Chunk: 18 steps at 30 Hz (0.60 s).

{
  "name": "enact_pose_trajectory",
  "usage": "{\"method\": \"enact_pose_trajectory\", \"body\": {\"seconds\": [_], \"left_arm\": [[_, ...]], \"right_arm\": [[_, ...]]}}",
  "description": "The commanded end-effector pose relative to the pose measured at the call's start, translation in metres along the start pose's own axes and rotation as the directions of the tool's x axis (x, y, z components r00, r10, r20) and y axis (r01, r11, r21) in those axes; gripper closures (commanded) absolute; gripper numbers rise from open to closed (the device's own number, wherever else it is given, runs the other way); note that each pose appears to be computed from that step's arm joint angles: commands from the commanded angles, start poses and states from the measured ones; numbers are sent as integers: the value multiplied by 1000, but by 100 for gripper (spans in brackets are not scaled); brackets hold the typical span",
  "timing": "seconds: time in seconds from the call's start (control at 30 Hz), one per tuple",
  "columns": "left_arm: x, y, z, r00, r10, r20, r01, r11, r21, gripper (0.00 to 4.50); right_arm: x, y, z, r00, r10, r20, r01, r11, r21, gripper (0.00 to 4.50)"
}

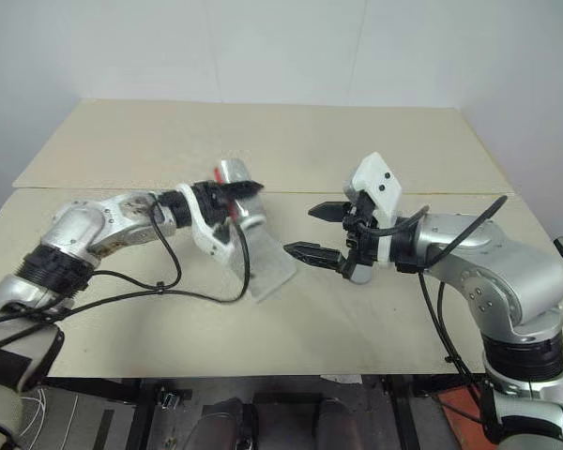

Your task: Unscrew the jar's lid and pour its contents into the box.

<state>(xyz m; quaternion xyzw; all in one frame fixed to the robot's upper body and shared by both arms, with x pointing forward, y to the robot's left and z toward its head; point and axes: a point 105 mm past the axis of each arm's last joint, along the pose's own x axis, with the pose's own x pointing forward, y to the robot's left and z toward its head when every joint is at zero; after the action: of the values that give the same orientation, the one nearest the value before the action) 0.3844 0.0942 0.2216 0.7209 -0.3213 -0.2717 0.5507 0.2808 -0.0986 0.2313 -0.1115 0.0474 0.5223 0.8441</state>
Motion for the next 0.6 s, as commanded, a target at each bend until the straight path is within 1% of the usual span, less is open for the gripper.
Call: {"method": "enact_pose_trajectory", "body": {"seconds": [0.03,0.07,0.1,0.17,0.2,0.27,0.37,0.43,0.53,0.57,0.6], "left_arm": [[-14,28,-33,963,184,-197,-256,853,-456,256],[-19,27,-40,942,213,-260,-329,737,-590,256],[-26,22,-51,919,213,-333,-392,595,-702,256],[-38,12,-61,885,208,-416,-464,334,-820,256],[-43,6,-65,867,199,-457,-495,233,-837,256],[-52,-11,-66,863,139,-485,-500,106,-860,256],[-60,-34,-60,879,65,-472,-473,-6,-881,256],[-64,-48,-52,892,60,-448,-442,-94,-892,256],[-65,-64,-43,907,53,-417,-405,-157,-901,256],[-63,-71,-40,909,43,-415,-405,-149,-902,256],[-62,-76,-37,910,48,-411,-399,-161,-903,256]], "right_arm": [[-9,-3,12,998,-23,55,27,997,-72,4],[-9,-4,11,998,-23,52,27,997,-73,4],[-9,-4,10,999,-23,47,27,997,-73,4],[-10,-5,9,999,-25,43,28,997,-75,4],[-10,-5,9,999,-26,43,29,997,-74,4],[-10,-6,9,999,-29,42,32,997,-71,4],[-11,-6,8,999,-35,39,38,997,-66,4],[-11,-7,6,999,-42,34,44,997,-63,4],[-12,-7,4,998,-50,29,52,997,-59,4],[-12,-7,4,998,-52,26,54,997,-57,4],[-12,-7,3,998,-53,24,55,997,-56,4]]}}
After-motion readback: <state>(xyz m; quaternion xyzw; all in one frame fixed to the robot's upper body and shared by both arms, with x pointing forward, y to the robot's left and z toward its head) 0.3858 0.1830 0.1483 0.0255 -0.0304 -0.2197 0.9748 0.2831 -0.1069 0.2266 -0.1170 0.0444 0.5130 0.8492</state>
